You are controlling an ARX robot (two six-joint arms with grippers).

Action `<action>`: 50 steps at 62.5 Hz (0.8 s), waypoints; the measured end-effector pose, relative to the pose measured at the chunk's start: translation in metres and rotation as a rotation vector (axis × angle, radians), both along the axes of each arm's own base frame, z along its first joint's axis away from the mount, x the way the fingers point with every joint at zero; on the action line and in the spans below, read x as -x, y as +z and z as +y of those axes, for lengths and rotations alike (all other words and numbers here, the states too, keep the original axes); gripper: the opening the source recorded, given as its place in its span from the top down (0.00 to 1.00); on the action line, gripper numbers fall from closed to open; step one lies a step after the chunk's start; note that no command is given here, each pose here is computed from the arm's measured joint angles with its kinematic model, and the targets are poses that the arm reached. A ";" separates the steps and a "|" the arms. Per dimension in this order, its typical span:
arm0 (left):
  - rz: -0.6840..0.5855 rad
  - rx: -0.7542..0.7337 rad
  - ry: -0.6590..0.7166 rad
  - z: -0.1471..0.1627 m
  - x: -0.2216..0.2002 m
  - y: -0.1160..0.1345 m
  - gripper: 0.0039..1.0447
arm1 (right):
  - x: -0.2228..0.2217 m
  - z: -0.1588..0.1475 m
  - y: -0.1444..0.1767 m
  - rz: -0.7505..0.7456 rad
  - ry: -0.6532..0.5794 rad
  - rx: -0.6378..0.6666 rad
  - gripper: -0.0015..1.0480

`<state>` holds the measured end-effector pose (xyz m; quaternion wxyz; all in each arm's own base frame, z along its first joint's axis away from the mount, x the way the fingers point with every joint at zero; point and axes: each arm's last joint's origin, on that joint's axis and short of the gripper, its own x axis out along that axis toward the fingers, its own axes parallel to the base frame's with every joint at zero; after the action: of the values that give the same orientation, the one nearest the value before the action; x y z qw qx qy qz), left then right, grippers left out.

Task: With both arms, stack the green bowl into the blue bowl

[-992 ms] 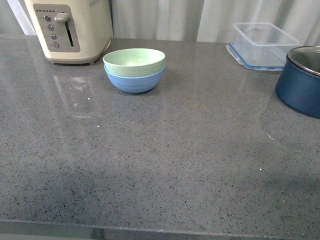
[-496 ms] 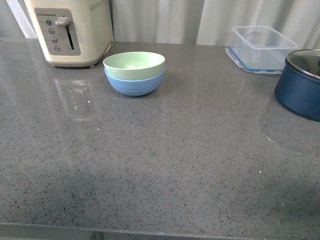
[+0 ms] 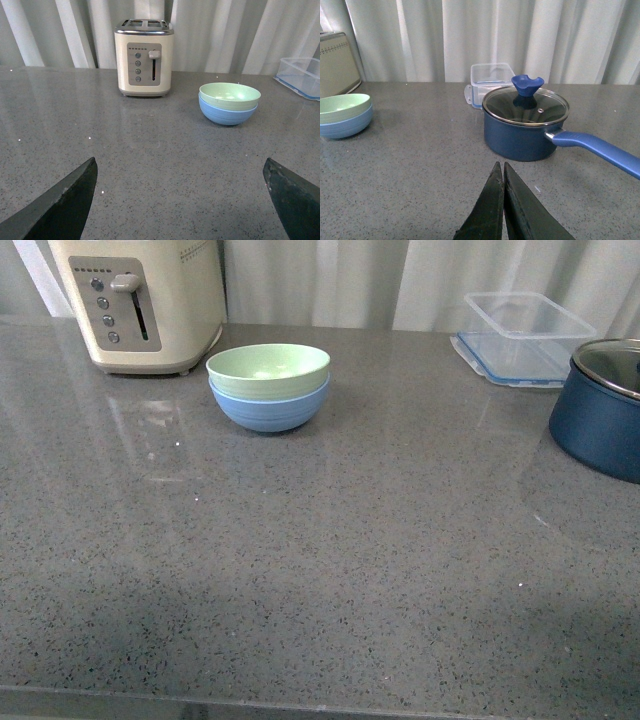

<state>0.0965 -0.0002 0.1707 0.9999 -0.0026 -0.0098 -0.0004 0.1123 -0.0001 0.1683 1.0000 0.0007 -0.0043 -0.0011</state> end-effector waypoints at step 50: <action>0.000 0.000 -0.001 0.000 0.000 0.000 0.06 | 0.015 0.000 -0.003 0.006 0.002 0.002 0.78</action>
<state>0.0964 -0.0002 0.1706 0.9999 -0.0024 -0.0100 -0.0008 0.0976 -0.0001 0.1652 1.0000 -0.0001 -0.0012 0.0000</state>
